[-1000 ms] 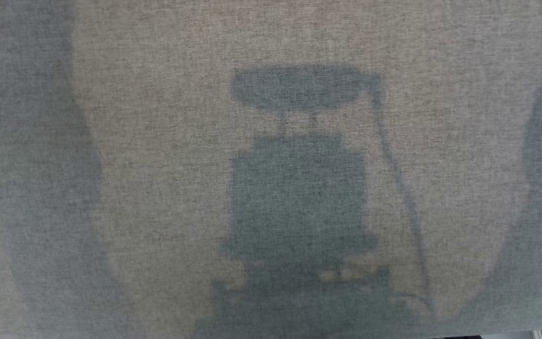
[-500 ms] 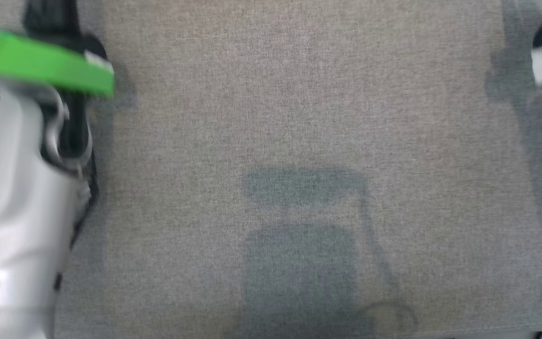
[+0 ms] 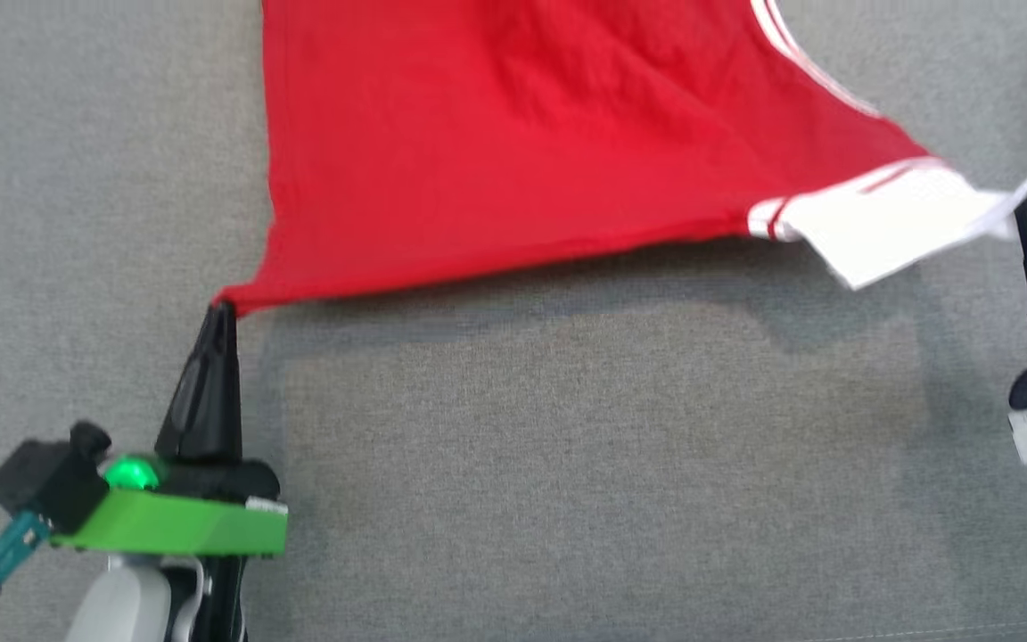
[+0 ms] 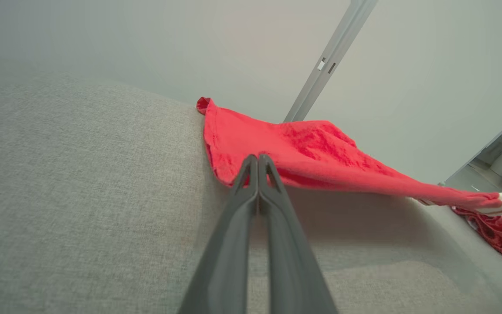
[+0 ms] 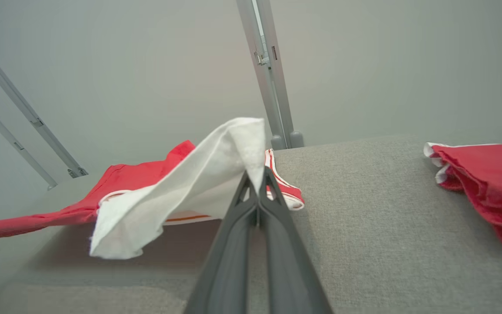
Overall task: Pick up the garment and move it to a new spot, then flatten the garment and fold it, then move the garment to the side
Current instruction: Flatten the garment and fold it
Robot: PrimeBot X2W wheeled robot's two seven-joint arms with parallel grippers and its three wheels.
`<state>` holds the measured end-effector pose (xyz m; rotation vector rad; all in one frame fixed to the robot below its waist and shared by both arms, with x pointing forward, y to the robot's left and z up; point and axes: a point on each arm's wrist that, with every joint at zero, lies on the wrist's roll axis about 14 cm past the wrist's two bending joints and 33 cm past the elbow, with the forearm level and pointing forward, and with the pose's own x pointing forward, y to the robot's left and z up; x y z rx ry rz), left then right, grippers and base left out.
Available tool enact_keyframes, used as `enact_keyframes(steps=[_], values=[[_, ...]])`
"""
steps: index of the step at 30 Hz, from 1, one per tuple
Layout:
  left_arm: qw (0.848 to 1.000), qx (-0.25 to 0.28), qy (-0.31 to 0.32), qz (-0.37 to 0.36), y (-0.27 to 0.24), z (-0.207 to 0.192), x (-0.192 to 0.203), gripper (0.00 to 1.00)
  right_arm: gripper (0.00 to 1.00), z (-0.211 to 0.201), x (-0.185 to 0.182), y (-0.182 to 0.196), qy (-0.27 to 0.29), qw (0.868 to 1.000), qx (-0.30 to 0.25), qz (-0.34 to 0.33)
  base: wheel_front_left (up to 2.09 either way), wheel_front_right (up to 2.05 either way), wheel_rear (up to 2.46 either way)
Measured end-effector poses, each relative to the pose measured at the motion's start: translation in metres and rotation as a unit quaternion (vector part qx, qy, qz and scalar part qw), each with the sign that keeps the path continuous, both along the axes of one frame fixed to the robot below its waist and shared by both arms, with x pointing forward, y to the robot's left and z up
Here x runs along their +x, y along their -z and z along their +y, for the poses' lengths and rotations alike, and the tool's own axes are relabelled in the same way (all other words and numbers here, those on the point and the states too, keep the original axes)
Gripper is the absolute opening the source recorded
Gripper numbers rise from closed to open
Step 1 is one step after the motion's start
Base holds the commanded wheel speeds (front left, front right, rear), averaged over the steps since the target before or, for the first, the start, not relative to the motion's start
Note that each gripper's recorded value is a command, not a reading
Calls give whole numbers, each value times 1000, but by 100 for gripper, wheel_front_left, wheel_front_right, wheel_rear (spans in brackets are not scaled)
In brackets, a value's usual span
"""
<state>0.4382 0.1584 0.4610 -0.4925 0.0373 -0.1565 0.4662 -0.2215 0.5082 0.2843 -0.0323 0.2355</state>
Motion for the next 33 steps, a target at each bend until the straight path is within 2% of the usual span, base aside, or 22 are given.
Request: enact_keyframes(steps=[7,12,18,24,30,33], values=[[1000,10,-14,-13,-19,6,-37,0,0,-3,-44,-11,11,1000,-12,14,0,0,0],[1000,13,-17,14,-7,4,-64,0,0,7,-72,13,2,998,-13,62,0,0,0],[995,0,-31,90,27,0,-104,0,0,6,-97,46,-3,991,-20,129,0,0,0],[994,-4,-31,107,33,-2,-104,0,0,2,-89,53,-12,988,-33,149,0,0,0],[996,22,-13,86,20,3,-65,0,0,14,-51,46,-36,989,-22,139,0,0,0],[996,32,-5,78,14,3,-45,0,0,11,-28,43,-37,990,-37,132,0,0,0]])
